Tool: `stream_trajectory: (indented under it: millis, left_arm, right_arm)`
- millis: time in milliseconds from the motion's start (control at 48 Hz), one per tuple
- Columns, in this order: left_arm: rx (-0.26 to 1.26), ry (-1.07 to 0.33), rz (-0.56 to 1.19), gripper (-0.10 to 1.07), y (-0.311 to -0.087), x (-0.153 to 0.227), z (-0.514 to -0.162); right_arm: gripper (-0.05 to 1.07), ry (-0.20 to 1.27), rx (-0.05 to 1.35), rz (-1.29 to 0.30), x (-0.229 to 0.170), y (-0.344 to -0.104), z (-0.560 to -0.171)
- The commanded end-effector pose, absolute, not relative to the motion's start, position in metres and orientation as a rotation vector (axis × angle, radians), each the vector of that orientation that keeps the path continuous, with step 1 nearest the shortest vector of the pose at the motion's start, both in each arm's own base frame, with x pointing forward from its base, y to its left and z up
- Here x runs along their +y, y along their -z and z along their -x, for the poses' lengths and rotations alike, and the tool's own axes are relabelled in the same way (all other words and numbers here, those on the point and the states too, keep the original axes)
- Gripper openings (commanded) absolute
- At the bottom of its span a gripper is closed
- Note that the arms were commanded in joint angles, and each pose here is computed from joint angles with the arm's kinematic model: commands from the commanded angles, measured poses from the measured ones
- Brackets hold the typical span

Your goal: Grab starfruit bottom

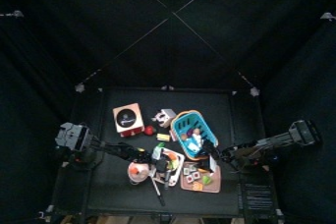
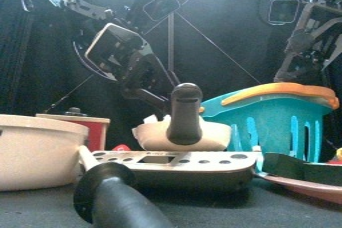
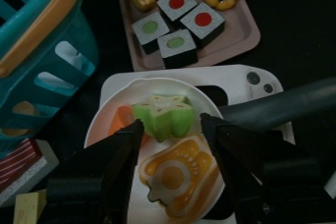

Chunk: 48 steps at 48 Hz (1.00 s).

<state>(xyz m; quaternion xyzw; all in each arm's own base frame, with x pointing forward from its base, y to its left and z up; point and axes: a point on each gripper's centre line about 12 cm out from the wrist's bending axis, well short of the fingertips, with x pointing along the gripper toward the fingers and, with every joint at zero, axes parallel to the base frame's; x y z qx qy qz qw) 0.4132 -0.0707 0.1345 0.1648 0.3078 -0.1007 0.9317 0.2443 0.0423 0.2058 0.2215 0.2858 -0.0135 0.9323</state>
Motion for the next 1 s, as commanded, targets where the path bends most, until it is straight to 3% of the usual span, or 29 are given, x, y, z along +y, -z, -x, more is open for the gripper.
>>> stream_trajectory:
  millis: [0,979]
  left_arm:
    - [0.593,0.203,-0.345,0.88,-0.145,-0.072,-0.419]
    - [0.573,0.162,-0.369,0.87,-0.138,-0.06,-0.433]
  right_arm:
    - [0.9,0.018,0.562,-0.459,0.043,-0.213,-0.247]
    - [0.9,0.021,0.572,-0.46,0.043,-0.21,-0.246]
